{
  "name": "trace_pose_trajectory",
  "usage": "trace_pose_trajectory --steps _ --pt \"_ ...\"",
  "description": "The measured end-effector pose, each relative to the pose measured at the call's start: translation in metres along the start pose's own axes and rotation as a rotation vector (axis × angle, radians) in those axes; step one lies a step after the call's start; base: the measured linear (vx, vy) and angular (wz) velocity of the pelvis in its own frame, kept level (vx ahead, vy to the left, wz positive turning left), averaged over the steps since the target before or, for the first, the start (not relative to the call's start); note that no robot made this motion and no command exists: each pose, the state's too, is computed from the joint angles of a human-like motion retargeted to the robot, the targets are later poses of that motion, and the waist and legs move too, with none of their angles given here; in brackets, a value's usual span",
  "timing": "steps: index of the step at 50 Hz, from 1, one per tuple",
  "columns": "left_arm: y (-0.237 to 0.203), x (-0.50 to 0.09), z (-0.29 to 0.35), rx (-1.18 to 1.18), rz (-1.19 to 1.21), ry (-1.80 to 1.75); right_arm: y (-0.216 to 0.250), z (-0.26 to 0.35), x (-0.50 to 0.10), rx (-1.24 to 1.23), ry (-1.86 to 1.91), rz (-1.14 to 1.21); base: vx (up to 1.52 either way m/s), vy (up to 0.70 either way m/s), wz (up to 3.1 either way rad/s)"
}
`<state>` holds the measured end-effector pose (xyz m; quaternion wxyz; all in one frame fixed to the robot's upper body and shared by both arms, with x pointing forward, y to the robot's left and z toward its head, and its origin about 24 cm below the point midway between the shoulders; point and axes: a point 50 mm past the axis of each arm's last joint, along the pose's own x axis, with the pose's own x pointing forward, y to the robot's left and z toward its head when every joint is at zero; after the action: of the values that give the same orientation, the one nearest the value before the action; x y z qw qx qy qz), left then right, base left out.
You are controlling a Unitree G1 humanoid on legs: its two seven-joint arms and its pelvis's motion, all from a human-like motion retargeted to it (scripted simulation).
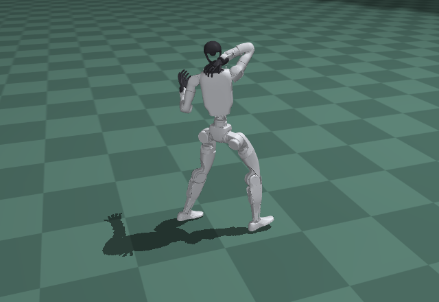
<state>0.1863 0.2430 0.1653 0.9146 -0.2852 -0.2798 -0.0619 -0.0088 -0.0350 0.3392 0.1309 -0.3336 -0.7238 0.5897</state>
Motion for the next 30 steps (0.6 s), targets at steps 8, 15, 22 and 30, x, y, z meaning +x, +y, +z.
trace_pose_trajectory --steps 8,15,22,30 --pt "-0.018 0.013 0.02 -0.026 -0.14 -0.136 -0.017 -0.018 -0.061 0.028 0.379 -0.302 0.51 -0.49 0.29" --pt "-0.076 0.047 0.051 0.658 -0.46 -0.284 0.011 -0.002 -0.171 0.082 0.953 -0.669 0.55 -0.48 -0.57" --pt "-0.124 0.132 0.02 1.294 -0.602 -0.394 0.11 0.016 -0.218 0.368 1.291 -1.091 0.47 -0.21 -2.15" --pt "-0.037 0.291 0.135 2.623 0.305 0.2 0.171 0.072 -0.225 0.372 1.582 -1.54 0.3 -0.01 0.24"
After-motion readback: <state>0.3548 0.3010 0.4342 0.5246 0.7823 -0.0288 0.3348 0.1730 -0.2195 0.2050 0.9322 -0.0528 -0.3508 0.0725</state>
